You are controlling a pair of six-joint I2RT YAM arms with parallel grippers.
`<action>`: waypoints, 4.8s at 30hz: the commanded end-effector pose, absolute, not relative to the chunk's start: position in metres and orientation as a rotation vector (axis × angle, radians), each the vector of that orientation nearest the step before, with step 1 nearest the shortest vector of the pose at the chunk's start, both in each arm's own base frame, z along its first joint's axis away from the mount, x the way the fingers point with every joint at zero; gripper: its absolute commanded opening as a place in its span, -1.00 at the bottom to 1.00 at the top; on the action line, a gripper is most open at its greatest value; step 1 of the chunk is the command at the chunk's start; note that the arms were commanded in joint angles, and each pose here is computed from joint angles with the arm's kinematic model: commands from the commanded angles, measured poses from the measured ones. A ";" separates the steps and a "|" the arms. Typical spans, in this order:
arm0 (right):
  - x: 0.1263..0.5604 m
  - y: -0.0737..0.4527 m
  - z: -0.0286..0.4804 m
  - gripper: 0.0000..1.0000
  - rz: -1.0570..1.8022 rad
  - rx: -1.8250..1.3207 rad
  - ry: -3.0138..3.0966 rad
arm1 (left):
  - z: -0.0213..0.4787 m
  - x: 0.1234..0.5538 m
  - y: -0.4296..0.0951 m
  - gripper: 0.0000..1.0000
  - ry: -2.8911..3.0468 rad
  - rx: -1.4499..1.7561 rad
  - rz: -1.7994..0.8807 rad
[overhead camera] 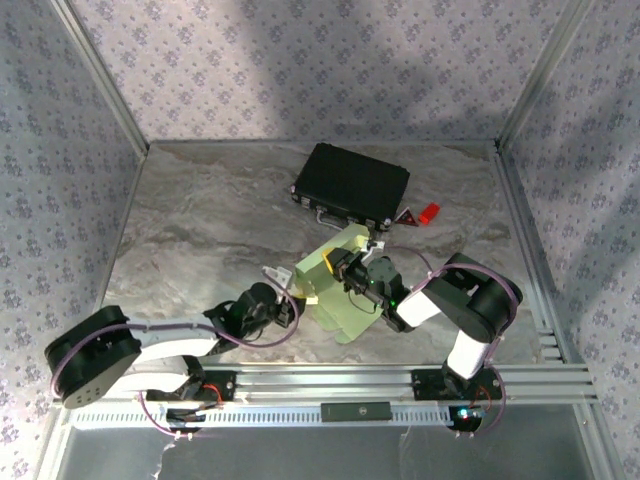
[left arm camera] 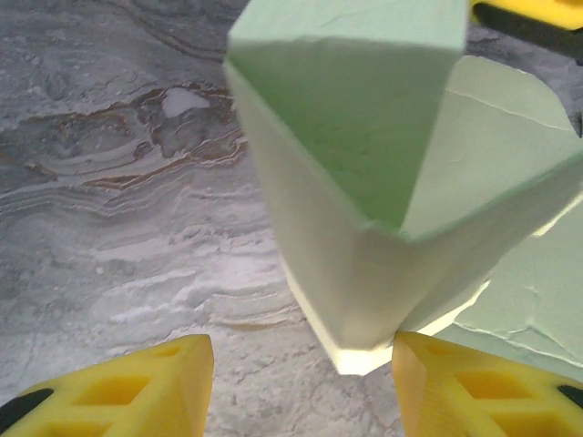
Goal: Fold the paper box
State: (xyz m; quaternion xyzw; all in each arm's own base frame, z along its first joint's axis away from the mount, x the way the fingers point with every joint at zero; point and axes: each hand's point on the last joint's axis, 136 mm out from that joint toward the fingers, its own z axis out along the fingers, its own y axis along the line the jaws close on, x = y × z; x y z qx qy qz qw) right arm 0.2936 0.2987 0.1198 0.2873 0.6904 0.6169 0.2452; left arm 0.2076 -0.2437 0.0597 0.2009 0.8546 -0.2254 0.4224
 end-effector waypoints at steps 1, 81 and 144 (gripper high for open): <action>0.293 0.296 0.104 -1.00 1.642 0.822 1.928 | 0.089 0.221 -0.257 0.12 2.039 0.458 -0.579; 0.298 0.298 0.257 0.28 0.737 0.118 2.387 | 0.175 0.233 -0.160 -1.00 2.471 0.166 -0.169; 0.233 0.278 0.165 0.13 0.973 0.263 2.299 | 0.195 0.240 -0.169 -1.00 2.364 0.195 -0.155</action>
